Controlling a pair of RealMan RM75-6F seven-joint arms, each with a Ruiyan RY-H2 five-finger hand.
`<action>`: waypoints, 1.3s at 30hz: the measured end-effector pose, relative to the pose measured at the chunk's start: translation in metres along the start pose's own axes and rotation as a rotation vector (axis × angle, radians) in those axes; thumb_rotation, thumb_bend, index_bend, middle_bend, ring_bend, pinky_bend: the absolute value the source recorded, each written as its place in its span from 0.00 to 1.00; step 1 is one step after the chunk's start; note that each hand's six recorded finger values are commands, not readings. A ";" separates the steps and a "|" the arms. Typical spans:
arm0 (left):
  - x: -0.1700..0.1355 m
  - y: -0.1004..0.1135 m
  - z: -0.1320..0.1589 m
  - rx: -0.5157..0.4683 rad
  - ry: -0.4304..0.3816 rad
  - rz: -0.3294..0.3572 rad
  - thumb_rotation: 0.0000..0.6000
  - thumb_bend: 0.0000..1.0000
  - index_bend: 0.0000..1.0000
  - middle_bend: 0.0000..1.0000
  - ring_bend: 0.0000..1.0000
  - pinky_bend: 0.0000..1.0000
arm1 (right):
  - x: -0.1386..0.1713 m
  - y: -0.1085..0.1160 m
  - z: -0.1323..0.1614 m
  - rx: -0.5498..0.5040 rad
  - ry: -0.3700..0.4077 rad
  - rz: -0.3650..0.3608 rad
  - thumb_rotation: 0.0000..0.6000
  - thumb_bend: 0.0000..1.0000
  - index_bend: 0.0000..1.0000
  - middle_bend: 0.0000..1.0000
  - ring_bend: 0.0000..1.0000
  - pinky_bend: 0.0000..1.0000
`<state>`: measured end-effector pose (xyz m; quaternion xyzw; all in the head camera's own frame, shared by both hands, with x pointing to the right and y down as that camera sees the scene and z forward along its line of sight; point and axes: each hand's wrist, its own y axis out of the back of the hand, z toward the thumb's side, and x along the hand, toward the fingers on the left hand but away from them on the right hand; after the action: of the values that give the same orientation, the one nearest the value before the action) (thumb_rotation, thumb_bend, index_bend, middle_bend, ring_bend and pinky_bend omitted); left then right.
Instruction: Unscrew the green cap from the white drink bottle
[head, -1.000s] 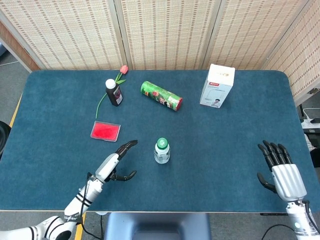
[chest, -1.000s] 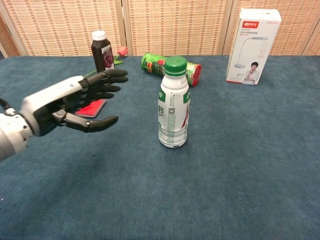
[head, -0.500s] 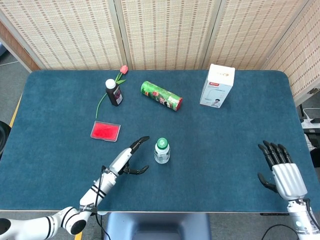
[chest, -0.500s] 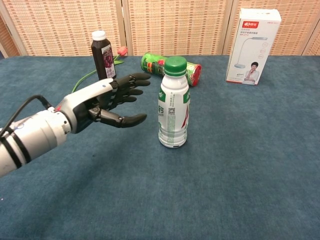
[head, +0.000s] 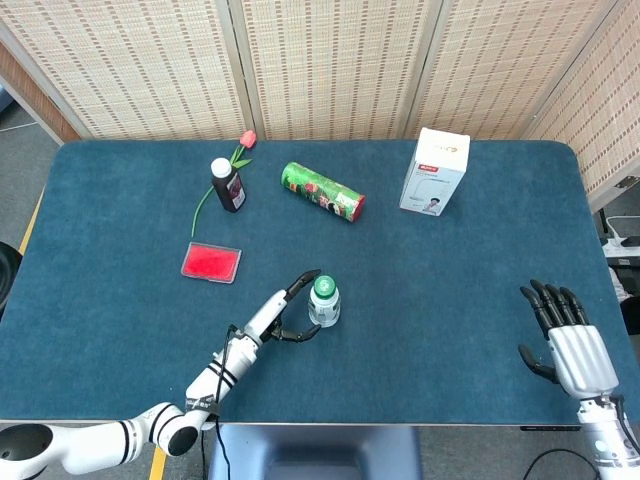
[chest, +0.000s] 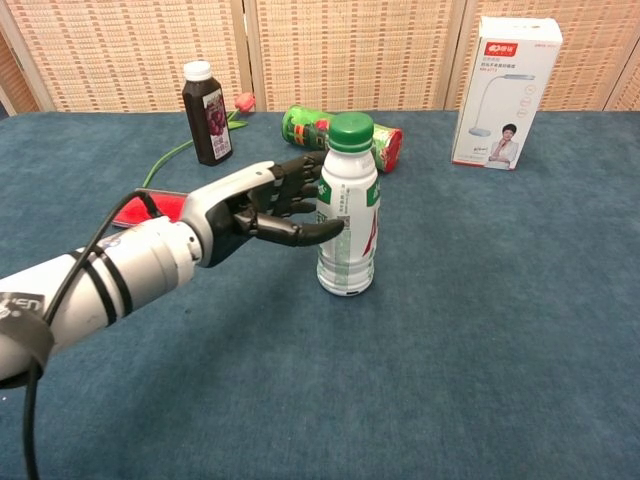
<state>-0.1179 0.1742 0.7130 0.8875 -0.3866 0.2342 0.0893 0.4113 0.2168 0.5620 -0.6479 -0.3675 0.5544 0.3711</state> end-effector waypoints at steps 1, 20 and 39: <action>0.002 -0.001 0.001 -0.002 -0.001 -0.001 1.00 0.34 0.00 0.00 0.00 0.05 | 0.000 0.000 0.000 -0.003 0.003 0.003 1.00 0.25 0.00 0.00 0.00 0.00; 0.026 -0.019 -0.006 0.005 0.027 -0.012 1.00 0.34 0.28 0.18 0.00 0.04 | 0.000 0.002 -0.002 -0.012 0.001 0.011 1.00 0.25 0.00 0.00 0.00 0.00; 0.022 -0.036 -0.015 -0.049 -0.005 0.055 1.00 0.64 0.66 0.70 0.24 0.04 | -0.036 0.005 0.031 0.017 0.139 0.037 1.00 0.25 0.05 0.00 0.00 0.00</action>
<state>-0.0836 0.1896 0.7373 0.8746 -0.4168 0.2248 0.1037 0.3769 0.1849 0.5697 -0.6884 -0.3243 0.5179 0.3908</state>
